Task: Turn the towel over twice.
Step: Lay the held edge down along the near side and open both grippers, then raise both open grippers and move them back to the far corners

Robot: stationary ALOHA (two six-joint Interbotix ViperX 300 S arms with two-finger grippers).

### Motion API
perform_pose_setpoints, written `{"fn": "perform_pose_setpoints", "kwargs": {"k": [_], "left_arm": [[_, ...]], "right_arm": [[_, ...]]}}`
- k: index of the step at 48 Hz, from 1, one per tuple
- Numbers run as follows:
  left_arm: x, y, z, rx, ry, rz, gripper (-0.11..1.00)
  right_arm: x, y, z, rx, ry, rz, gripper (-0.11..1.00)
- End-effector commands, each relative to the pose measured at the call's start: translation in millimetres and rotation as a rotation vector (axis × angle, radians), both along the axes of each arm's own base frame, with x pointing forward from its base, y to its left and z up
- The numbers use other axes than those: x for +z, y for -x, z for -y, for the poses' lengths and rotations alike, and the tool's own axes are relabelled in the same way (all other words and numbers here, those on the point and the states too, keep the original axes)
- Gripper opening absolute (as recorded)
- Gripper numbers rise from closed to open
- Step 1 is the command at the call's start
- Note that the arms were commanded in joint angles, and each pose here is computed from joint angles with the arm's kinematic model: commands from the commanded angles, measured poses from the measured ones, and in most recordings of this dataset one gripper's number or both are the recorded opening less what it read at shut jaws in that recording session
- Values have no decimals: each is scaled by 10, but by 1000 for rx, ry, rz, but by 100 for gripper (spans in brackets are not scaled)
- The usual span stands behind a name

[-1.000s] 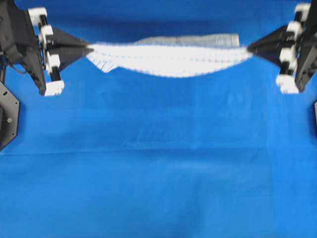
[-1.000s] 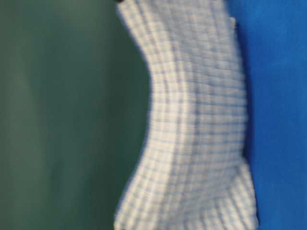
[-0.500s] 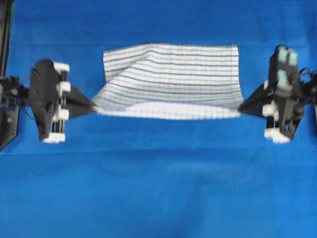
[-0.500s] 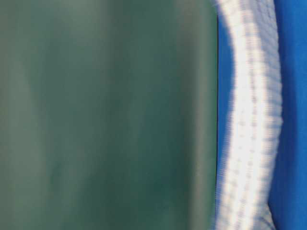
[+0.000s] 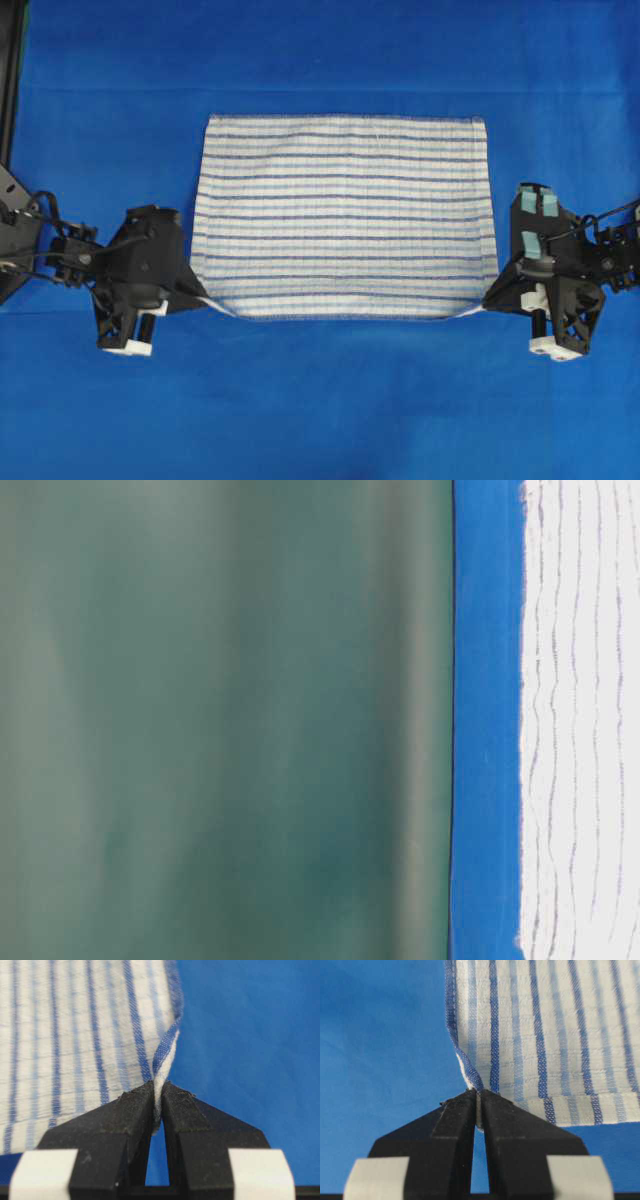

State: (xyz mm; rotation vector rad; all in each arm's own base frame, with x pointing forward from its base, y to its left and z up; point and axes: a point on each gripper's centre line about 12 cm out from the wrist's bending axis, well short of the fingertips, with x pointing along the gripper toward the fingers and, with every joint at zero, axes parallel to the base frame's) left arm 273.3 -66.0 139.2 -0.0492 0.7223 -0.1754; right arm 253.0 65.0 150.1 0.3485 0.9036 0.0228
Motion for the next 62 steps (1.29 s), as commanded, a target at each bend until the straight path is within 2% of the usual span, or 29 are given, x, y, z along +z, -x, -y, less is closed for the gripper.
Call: {"fn": "perform_pose_setpoints", "kwargs": {"k": [1, 20, 23, 29, 35, 38, 40, 46, 57, 62], "left_arm": [[61, -84, 25, 1, 5, 4, 3], [28, -73, -4, 7, -2, -11, 4], [31, -73, -9, 9, -2, -11, 7], [41, -77, -8, 10, -1, -11, 38], [103, -87, -6, 9, 3, 10, 75], [160, -90, -5, 2, -1, 30, 86], [205, -87, -10, 2, 1, 42, 86], [351, -73, -134, 44, 8, 77, 81], [598, -52, -494, 165, 9, 163, 81], [680, -24, -648, 203, -15, 200, 81]], "right_arm": [[30, -65, -33, 5, -7, 24, 6], [-72, -111, -39, 6, 4, -2, 6], [-67, -120, -41, 4, 3, -1, 6], [-62, -130, -39, 3, 2, 1, 10], [-19, -151, -48, 11, 6, 14, 46], [28, -161, -43, 20, 14, 32, 61], [67, -167, -43, 30, 22, 48, 66], [266, -182, 19, 34, 39, 117, 59], [580, -102, 380, -22, 129, 220, 61], [695, -53, 554, -58, 176, 267, 61]]}}
